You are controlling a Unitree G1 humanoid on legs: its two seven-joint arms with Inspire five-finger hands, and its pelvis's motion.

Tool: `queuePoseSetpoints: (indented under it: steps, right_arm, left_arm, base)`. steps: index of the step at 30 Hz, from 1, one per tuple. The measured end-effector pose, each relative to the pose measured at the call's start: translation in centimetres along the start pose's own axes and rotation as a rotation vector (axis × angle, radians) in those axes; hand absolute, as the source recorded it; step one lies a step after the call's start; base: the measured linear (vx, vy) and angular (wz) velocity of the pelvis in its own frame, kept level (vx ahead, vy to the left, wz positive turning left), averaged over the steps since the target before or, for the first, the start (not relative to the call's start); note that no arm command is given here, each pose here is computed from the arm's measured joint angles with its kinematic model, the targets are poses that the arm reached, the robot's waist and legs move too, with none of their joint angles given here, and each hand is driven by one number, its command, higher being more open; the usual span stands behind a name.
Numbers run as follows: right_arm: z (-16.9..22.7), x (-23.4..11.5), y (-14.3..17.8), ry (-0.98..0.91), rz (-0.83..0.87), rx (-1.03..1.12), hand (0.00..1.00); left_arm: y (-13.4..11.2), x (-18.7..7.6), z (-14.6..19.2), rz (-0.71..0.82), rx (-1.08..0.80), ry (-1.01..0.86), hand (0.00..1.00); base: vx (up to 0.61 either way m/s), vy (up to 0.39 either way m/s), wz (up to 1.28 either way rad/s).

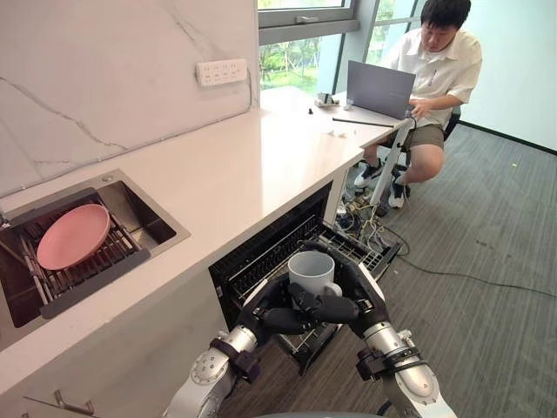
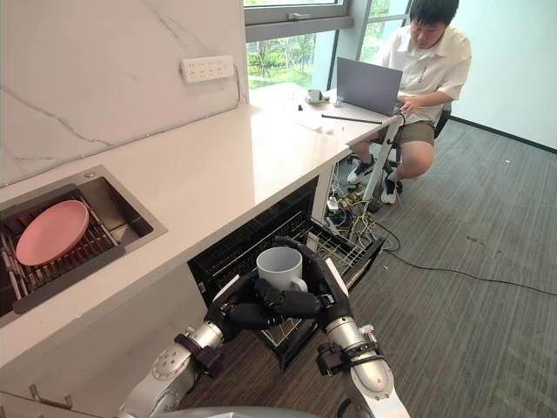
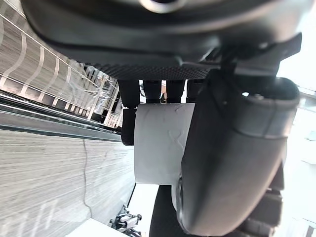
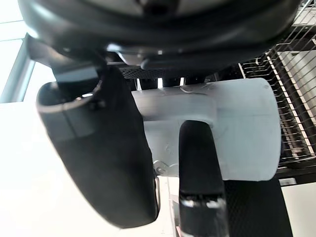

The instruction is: Walk over to the sink, pick up the cup, carry it to the dishwasher, place the cup inside the dishwasher, then close the dishwasher door

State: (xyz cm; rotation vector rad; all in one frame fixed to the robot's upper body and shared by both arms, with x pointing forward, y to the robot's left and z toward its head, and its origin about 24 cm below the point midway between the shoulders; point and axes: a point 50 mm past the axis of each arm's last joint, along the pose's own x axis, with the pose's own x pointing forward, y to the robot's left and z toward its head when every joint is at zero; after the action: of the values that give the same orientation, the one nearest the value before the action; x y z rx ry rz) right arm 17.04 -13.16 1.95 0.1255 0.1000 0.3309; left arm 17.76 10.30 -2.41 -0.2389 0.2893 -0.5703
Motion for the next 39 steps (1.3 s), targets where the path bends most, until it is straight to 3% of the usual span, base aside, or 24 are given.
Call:
queuePoseSetpoints:
  steps: [11,12,24,39]
  right_arm:
    - [0.4,0.7,0.8,-0.012,0.066,0.009,0.30]
    - [0.6,0.9,0.8,-0.027,0.062,0.013,0.30]
    - [5.2,1.9,2.1,-0.377,-0.059,0.131,0.30]
    - [5.2,1.0,2.6,-0.413,-0.156,0.078,0.30]
  left_arm:
    - [-0.4,-1.4,0.2,0.080,0.103,-0.055,0.30]
    - [-0.7,-1.3,0.4,0.094,0.107,-0.075,0.90]
    - [-3.1,-0.5,5.7,0.216,0.045,-0.405,0.90]
    - [-3.2,-1.4,5.6,0.291,0.002,-0.433,0.90]
  base:
    - [-0.01,0.012,0.03]
    - [-0.01,0.015,0.03]
    - [0.00,0.001,0.04]
    - [0.01,0.003,0.03]
